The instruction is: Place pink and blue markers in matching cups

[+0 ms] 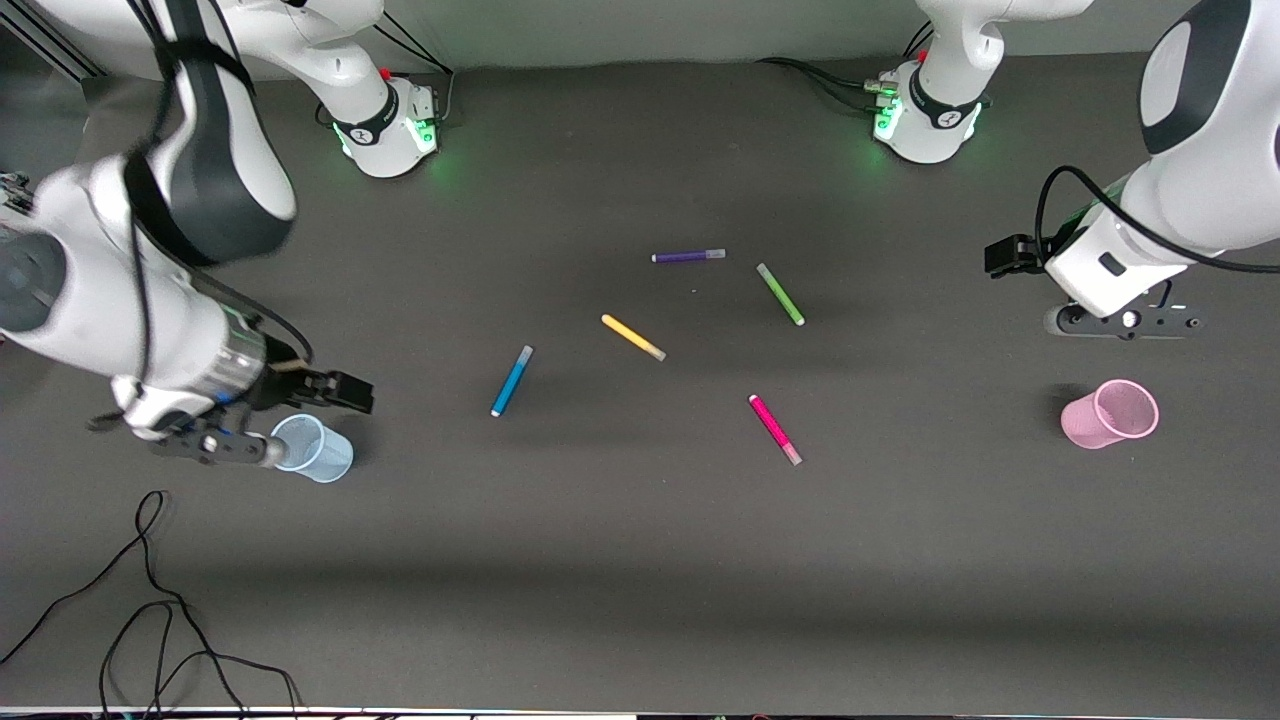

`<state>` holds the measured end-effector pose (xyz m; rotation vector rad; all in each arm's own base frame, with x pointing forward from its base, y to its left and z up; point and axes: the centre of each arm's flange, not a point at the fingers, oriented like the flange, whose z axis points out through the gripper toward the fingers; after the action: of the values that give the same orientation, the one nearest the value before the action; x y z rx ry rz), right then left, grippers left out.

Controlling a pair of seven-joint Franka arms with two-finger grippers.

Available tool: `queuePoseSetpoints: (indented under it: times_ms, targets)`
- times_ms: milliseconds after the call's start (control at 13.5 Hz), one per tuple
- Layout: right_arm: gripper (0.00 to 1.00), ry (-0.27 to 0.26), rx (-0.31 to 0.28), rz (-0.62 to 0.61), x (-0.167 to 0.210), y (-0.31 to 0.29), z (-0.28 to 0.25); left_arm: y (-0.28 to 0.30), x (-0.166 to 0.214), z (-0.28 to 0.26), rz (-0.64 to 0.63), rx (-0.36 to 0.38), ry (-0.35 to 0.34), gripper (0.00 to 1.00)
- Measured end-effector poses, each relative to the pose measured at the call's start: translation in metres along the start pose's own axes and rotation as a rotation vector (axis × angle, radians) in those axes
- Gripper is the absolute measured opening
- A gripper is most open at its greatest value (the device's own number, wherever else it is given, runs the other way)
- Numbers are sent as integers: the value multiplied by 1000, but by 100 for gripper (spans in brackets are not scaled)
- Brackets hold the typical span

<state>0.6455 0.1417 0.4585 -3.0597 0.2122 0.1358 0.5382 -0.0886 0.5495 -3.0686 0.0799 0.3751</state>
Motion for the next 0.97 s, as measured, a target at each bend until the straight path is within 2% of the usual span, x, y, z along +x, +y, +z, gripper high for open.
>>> queuePoseSetpoints:
  times_ms: [149, 297, 446, 594, 817, 966]
  targets:
    - [100, -72, 13, 33, 18, -12, 61, -1, -6, -12, -1, -2, 30, 100]
    - [100, -126, 67, 86, 32, -24, 121, -1, -14, -26, -2, -7, 84, 100]
    - [100, -195, 74, 139, 34, -32, 175, 1, -21, -29, -2, -10, 139, 100]
    - [100, -251, 77, 194, 27, -43, 217, 19, -25, -9, -11, -13, 166, 100]
    - [100, -287, 65, 227, 9, -52, 261, 75, -24, 39, -47, -14, 185, 100]
    - [100, -302, 85, 266, 1, -46, 281, 111, -22, 77, -112, -20, 187, 100]
